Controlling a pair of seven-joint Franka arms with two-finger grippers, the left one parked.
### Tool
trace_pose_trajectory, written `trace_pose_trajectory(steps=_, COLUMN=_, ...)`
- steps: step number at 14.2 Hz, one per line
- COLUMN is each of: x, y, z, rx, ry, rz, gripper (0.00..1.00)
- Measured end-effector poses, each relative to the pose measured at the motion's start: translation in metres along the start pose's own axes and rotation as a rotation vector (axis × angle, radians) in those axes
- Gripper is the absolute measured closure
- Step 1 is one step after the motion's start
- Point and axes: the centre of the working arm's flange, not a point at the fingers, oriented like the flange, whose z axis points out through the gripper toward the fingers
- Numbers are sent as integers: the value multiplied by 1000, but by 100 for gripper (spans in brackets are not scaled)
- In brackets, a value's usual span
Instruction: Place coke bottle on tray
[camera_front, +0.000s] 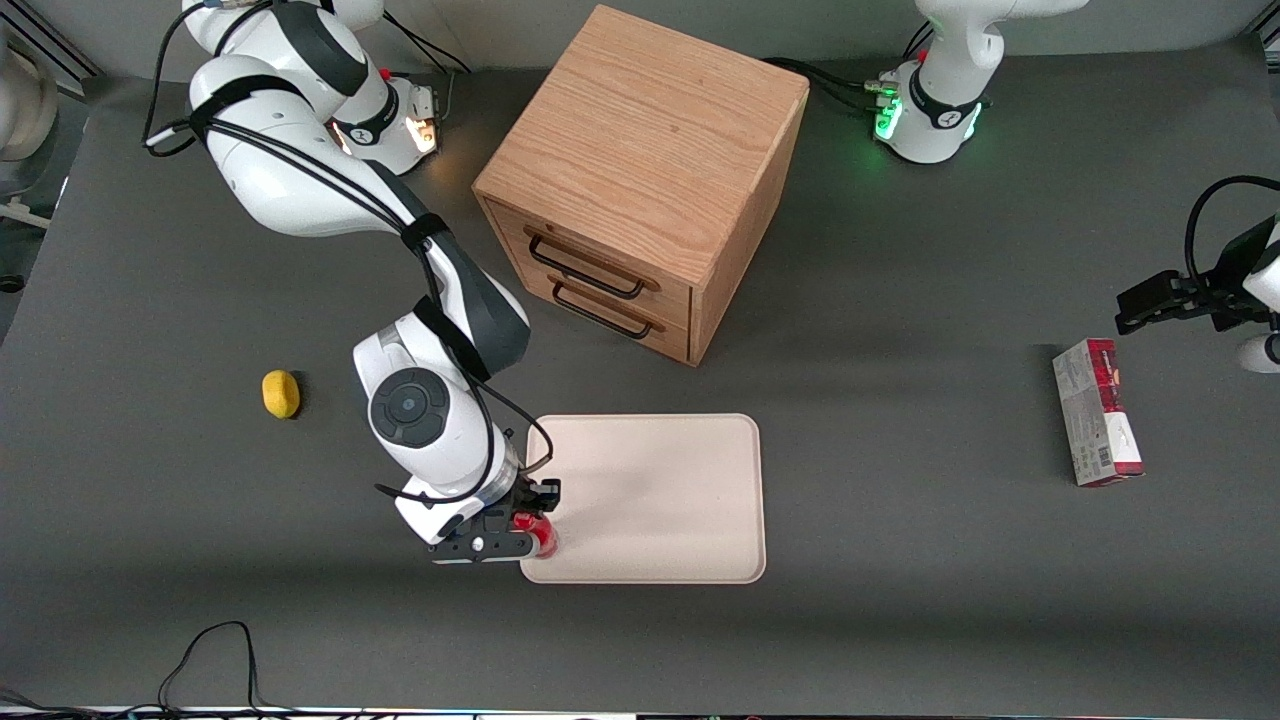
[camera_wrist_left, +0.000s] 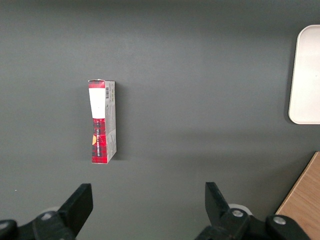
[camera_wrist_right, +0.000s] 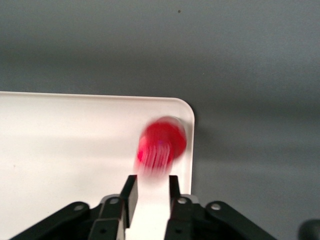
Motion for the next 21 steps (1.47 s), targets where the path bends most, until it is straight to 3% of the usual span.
trace_pose_trajectory(steps=4, x=-1, y=-1, z=6, rx=0, ry=5, rz=-5, gripper=97)
trace_pose_trajectory(steps=6, x=0, y=-1, z=5, rx=4, ry=11, rz=-4, gripper=99)
trace_pose_trajectory(steps=7, x=0, y=-1, z=4, rx=4, ry=14, rz=-4, gripper=93)
trace_pose_trajectory(steps=12, x=1, y=-3, z=-18, rx=-19, ry=39, rz=-18, gripper=43)
trace_pose_trajectory(steps=14, x=-3, y=3, z=-49, rx=-63, ry=35, rz=-16, gripper=25)
trace_pose_trajectory(steps=16, x=-11, y=26, z=-93, rx=-84, ry=6, rz=-8, gripper=4)
trace_pose_trajectory(steps=19, x=-34, y=102, z=-169, rx=-100, ry=-79, rz=-27, gripper=0)
trace_pose_trajectory(steps=21, x=-59, y=167, z=-215, rx=-107, ry=-111, rz=-21, gripper=0)
